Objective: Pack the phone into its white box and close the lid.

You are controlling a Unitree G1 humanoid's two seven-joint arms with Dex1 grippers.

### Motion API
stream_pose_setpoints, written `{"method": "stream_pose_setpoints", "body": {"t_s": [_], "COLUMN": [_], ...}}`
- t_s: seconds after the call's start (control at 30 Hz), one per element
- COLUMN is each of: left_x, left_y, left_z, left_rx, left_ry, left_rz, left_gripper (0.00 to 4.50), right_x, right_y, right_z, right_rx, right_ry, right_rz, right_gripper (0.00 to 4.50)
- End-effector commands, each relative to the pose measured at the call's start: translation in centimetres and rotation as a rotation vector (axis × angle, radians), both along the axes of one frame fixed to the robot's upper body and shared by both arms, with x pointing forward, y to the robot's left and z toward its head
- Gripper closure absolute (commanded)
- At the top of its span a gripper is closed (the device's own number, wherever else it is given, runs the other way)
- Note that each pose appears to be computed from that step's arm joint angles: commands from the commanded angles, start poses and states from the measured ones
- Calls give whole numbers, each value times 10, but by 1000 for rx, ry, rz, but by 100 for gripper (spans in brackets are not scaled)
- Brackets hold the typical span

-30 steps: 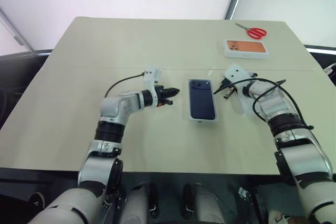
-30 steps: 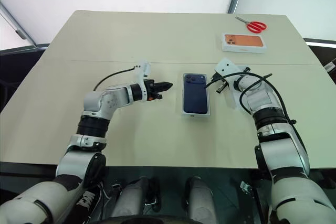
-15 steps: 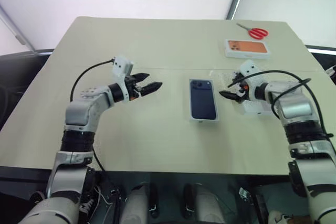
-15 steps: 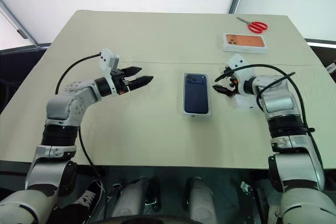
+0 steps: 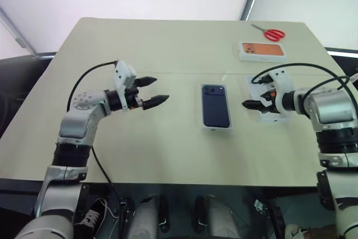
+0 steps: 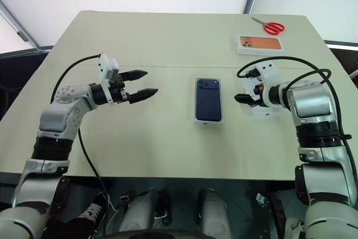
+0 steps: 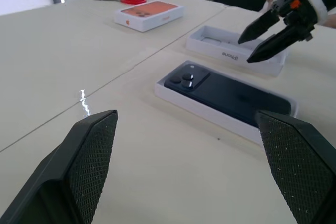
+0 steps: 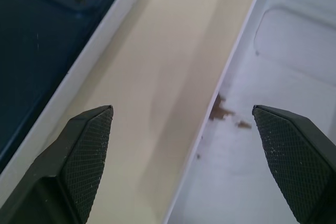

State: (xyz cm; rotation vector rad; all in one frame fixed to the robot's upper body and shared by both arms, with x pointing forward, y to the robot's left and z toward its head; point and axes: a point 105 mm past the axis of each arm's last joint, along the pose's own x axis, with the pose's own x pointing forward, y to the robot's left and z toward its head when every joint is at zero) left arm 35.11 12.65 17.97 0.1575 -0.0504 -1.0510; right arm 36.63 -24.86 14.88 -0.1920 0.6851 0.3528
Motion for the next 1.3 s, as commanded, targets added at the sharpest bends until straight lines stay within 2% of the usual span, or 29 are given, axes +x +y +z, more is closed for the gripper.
{"method": "stream_pose_setpoints", "body": {"t_s": [0.03,0.23,0.53,0.63,0.8,0.83,0.87,0.93,1.07,1.2,1.3], "left_x": [-20,-29,-31,-31,-30,-29,-29,-29,-26,-21,-14], "left_y": [-3,-2,-3,-5,-5,-5,-5,-5,-6,-3,0], "left_z": [12,7,3,2,1,1,1,1,0,0,0], "left_rx": [46,76,64,64,68,67,66,67,64,56,50], "left_ry": [-119,-155,-158,-160,-162,-162,-162,-162,-152,-135,-114], "left_rz": [-100,-147,-144,-140,-125,-122,-120,-118,-101,-85,-48], "left_gripper": [10,10,10,0,0,0,0,0,0,0,0], "right_x": [-5,-17,-12,-10,-6,-5,-5,-4,6,24,18], "right_y": [-7,17,9,8,9,9,9,10,22,42,85], "right_z": [5,1,-7,-10,-12,-13,-13,-13,3,48,77], "right_rx": [24,68,1,2,9,13,16,26,122,371,634], "right_ry": [45,137,115,114,109,107,107,105,38,-137,-152], "right_rz": [-77,-57,-117,-132,-168,-179,-187,-199,-215,-195,-43], "right_gripper": [7,7,7,94,366,416,444,444,444,444,444]}}
